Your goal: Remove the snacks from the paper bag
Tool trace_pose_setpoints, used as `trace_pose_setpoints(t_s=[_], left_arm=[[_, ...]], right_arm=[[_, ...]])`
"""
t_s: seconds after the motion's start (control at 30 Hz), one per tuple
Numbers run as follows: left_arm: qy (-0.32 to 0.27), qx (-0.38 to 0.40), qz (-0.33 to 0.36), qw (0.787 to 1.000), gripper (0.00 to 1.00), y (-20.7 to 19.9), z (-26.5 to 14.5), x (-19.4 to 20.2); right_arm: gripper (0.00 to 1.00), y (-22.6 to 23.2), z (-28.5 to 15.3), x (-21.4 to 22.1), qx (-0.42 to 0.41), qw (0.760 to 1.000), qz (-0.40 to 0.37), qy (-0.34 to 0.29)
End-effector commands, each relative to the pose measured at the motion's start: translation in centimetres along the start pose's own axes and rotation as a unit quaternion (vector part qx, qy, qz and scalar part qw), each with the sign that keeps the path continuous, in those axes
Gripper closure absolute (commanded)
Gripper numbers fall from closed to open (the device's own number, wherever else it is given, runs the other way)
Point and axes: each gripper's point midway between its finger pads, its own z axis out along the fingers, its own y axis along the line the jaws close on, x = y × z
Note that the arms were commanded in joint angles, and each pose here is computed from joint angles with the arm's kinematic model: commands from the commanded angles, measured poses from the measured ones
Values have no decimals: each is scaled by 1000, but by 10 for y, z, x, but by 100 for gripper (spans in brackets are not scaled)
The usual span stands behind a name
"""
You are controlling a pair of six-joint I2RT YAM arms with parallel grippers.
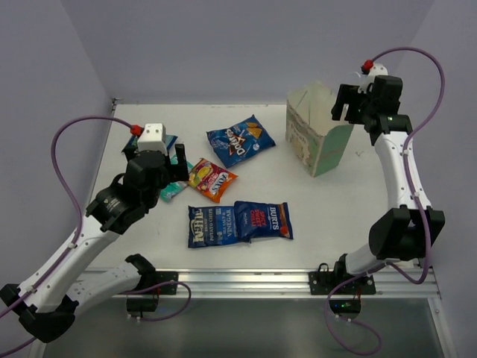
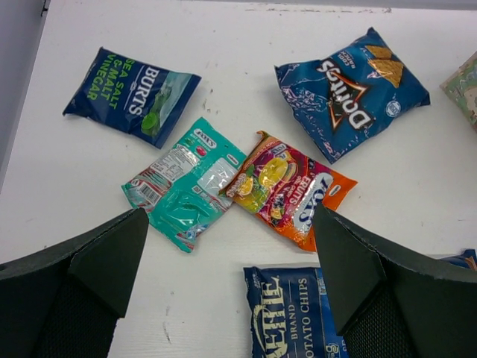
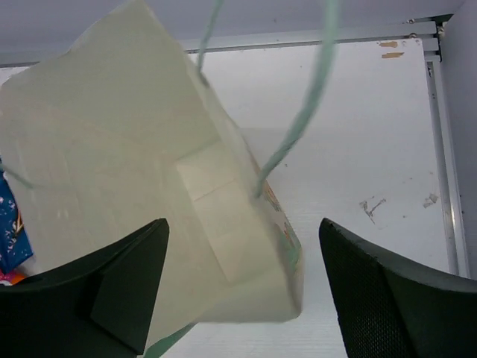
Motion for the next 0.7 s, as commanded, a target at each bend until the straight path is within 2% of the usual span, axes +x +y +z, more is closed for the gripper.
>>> trace_pose_setpoints(t_s=[0.0,0.4,0.67], left_arm=[[-25,12,-25,999,0,-4,-7,-23],[-27,12,-29,999,0,-2,-11,-27],[-31,14,-29,999,0,-2,-14,-32]], right_arm=[[15,-8,-17,-23,27,999,-12,-30],[15,-8,-40,-27,34,998,-17,-51],[15,3,-63,-27,10,998,-24,-60]])
